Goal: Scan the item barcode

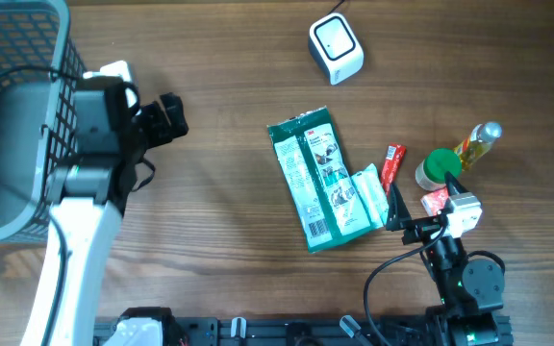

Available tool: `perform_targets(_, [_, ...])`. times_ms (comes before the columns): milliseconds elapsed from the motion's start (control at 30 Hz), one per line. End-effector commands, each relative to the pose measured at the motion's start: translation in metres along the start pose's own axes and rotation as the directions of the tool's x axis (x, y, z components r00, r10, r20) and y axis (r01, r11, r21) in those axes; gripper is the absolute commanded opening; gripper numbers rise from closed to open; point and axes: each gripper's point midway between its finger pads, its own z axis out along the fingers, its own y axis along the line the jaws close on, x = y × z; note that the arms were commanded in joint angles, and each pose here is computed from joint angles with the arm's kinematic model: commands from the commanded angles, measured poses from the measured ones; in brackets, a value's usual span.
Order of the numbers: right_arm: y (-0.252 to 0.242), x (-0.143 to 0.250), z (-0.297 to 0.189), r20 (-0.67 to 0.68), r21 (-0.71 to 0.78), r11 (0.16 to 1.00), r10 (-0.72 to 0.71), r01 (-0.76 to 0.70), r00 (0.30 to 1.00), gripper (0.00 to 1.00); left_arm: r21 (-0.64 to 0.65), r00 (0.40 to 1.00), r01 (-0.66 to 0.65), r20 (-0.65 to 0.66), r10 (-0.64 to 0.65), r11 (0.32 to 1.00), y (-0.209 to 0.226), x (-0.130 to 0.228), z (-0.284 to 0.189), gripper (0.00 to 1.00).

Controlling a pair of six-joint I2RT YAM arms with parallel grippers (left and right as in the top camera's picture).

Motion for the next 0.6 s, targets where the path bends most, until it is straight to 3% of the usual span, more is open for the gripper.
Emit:
perform_targets(0, [0.002, -0.002, -0.001, 0.01, -0.012, 1.0, -0.013, 0.013, 1.0, 1.0, 0.008, 0.997, 0.005, 0.078, -0.005, 1.0, 0.001, -0.015, -0.024, 1.0])
perform_targets(300, [0.002, -0.002, -0.001, 0.01, -0.011, 1.0, -0.013, 0.013, 1.0, 1.0, 0.016, 0.997, -0.004, 0.073, 0.002, 1.0, -0.001, -0.006, -0.032, 1.0])
perform_targets(500, [0.002, -0.002, -0.001, 0.01, -0.012, 1.0, -0.013, 0.013, 1.0, 0.99, 0.072, 0.997, -0.061, 0.046, 0.058, 0.996, -0.025, 0.009, -0.045, 1.0])
perform_targets(567, [0.002, -0.002, -0.001, 0.01, -0.012, 1.0, -0.013, 0.013, 1.0, 1.0, 0.035, 0.995, -0.068, 0.077, 0.066, 0.997, -0.022, 0.005, -0.05, 1.0])
